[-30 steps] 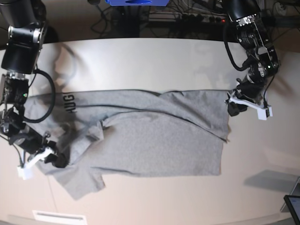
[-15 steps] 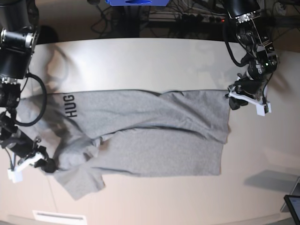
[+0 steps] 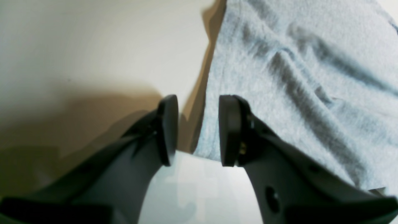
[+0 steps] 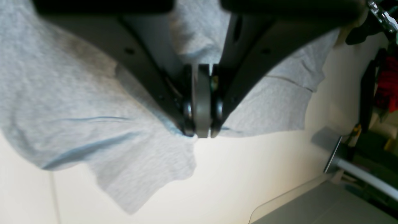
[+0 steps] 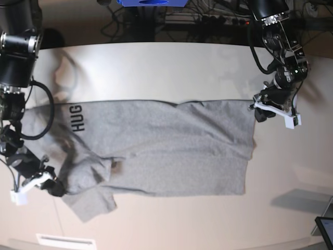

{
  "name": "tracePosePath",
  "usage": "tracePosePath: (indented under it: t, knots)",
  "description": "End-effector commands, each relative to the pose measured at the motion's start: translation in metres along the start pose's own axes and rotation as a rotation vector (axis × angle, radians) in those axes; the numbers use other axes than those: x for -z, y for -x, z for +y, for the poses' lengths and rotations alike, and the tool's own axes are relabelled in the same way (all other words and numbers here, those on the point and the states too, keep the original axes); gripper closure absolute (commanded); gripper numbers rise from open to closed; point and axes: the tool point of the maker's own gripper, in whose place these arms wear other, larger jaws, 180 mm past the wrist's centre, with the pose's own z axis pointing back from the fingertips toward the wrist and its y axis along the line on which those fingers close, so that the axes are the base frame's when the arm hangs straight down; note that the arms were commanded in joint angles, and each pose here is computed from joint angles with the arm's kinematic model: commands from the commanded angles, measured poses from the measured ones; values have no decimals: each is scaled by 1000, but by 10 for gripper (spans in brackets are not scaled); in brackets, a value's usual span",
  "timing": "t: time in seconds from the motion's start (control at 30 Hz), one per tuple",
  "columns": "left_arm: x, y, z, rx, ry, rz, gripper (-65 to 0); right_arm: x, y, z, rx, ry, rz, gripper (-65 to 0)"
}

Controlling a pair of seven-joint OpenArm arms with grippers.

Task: Fold the T-shirt properly
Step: 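Bring both grippers back to the shirt's collar edge and lower them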

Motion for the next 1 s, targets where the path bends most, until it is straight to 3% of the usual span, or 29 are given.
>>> tracePosePath:
  t: [0.0,0.33,0.67,0.77,0.83,0.97]
  knots:
    - [-3,-15,-2,15,9,-46,-215,-3,-26,8,-24,-25,-73,-1]
    - [-3,-15,-2,15,9,-46,-215,10,-4,6,-14,-25,-37,-1]
    - [-2,-15,-1,15,8,-45,-215,10,-9,6,-11,-23,-73,-9]
    - [-2,-15,-2,13,9,-44,-215,11,-6,0,-64,18,-54,-15]
    - [-2,-15,-2,13,9,-44,-215,11,-4,-6,-109,58,-39,-52]
    - [-2,-15,-2,13,9,-44,-215,10,-2,-18,-212,139,-18,-192]
